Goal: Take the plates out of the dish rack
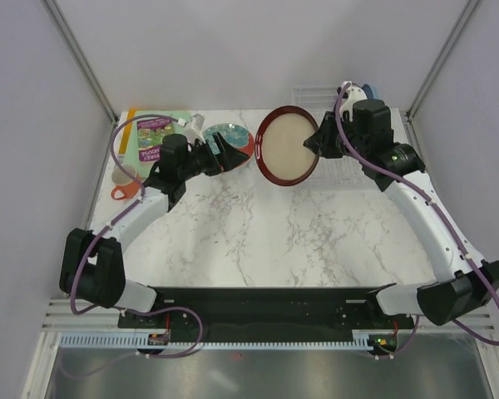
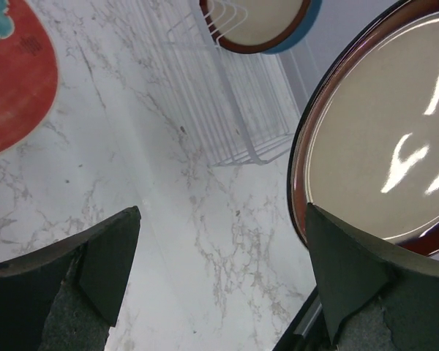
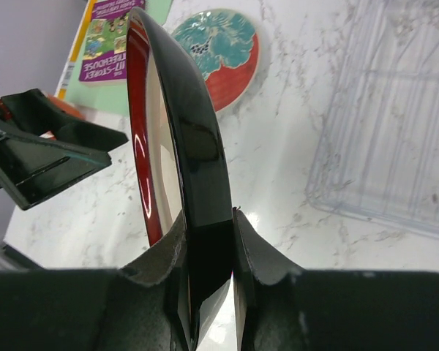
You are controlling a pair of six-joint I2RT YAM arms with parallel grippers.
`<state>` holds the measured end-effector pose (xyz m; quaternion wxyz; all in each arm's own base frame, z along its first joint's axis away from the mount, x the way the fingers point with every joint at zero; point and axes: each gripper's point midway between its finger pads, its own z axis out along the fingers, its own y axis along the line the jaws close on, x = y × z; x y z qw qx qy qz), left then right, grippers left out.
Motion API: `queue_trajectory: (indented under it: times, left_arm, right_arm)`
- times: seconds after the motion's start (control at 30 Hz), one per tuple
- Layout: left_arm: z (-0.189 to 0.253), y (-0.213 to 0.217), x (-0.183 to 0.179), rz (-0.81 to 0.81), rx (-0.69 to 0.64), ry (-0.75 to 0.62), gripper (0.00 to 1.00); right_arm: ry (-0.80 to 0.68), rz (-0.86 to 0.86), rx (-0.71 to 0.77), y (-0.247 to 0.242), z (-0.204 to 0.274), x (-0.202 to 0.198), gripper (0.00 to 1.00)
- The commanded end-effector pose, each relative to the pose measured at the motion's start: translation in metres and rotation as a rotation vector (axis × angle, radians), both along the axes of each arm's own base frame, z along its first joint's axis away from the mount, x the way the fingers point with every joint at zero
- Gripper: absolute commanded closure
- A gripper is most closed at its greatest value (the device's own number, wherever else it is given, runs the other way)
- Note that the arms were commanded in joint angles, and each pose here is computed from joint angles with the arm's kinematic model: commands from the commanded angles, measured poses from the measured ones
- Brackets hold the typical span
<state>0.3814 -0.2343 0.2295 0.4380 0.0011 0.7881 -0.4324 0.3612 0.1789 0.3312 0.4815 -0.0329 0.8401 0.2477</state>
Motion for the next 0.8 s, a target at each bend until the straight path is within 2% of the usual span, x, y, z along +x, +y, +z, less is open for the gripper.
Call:
queue_trajectory:
  times: [0.0, 0.3, 0.4, 0.47, 0.5, 0.53, 0.57, 0.6, 0.67, 0.7, 0.77]
  left_arm:
    - [0.048, -0.012, -0.01, -0.057, -0.162, -0.105, 0.0]
    - [0.05, -0.022, -0.024, -0.124, -0.282, -0.086, 0.0]
    - [0.048, -0.026, -0.026, -0.147, -0.304, -0.085, 0.03]
    - [0.049, -0.027, -0.025, -0.155, -0.312, -0.094, 0.1]
    - [0.049, -0.027, -0.025, -0.156, -0.313, -0.095, 0.14]
    - [0.051, -0.028, -0.026, -0.165, -0.316, -0.102, 0.27]
    - [0.051, -0.028, -0.025, -0.168, -0.316, -0.103, 0.35]
    - [0.053, -0.029, -0.025, -0.172, -0.317, -0.107, 0.52]
    - [0.051, -0.03, -0.024, -0.184, -0.316, -0.101, 0.65]
    - [0.05, -0.031, -0.024, -0.188, -0.317, -0.096, 0.8]
    - [0.048, -0.032, -0.024, -0.19, -0.315, -0.091, 0.98]
  right_arm:
    - [-0.217, 0.109, 0.258, 0.024, 0.08, -0.017, 1.0]
    - [-0.172, 0.221, 0.429, 0.051, 0.068, -0.026, 1.0]
    - [-0.15, 0.258, 0.462, 0.058, 0.064, -0.027, 1.0]
    - [-0.144, 0.269, 0.469, 0.06, 0.063, -0.028, 1.0]
    - [-0.139, 0.268, 0.468, 0.06, 0.06, -0.028, 1.0]
    - [-0.138, 0.266, 0.468, 0.06, 0.059, -0.028, 1.0]
    - [-0.137, 0.275, 0.472, 0.061, 0.059, -0.029, 1.0]
    - [-0.133, 0.285, 0.476, 0.063, 0.058, -0.029, 1.0]
    - [-0.12, 0.295, 0.489, 0.065, 0.055, -0.03, 1.0]
    - [-0.112, 0.291, 0.488, 0.065, 0.051, -0.03, 1.0]
    - [-0.107, 0.285, 0.487, 0.064, 0.048, -0.029, 0.99]
